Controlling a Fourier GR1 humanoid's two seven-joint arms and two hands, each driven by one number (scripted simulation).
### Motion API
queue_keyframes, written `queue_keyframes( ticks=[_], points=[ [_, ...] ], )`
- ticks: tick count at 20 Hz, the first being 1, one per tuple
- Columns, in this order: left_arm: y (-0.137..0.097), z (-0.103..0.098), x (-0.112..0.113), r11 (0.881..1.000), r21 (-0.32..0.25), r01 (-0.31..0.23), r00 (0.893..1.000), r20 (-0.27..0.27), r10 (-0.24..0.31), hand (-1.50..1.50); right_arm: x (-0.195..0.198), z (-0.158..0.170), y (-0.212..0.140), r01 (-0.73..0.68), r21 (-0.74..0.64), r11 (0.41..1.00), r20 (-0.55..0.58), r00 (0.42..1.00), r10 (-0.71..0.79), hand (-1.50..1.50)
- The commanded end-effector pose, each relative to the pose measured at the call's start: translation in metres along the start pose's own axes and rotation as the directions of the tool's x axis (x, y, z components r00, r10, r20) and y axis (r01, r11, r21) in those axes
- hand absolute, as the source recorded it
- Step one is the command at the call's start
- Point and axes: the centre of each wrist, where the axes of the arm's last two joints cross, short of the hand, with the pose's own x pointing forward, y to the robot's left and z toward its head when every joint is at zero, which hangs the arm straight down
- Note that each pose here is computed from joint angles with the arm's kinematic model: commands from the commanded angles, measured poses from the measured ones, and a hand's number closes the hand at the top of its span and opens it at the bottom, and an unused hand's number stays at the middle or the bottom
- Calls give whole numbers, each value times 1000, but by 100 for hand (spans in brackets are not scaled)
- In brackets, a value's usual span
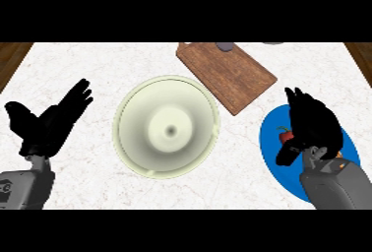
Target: Pick the bell pepper from the plate and place it in the bowl
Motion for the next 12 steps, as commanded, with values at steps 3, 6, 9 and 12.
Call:
queue_keyframes(
  ticks=[3, 6, 9, 12],
  points=[
    [16, -9, 2, 1000, 19, -3, 1000, 10, 3, 0, -6, -7, 0, -9, 47, 999, -48, 999, 11, -150],
    [18, 5, 9, 1000, -2, 14, 1000, -7, -14, 0, -17, -32, 15, -1, 28, 1000, -66, 998, 3, -150],
    [-7, -12, 5, 1000, 10, 15, 1000, -3, -15, 0, -18, -30, 43, -41, 58, 997, -62, 997, 45, -150],
    [10, -5, 12, 1000, -16, 7, 1000, 11, -7, 0, -27, -43, 48, -28, 60, 998, -83, 996, 33, -150]
  ],
)
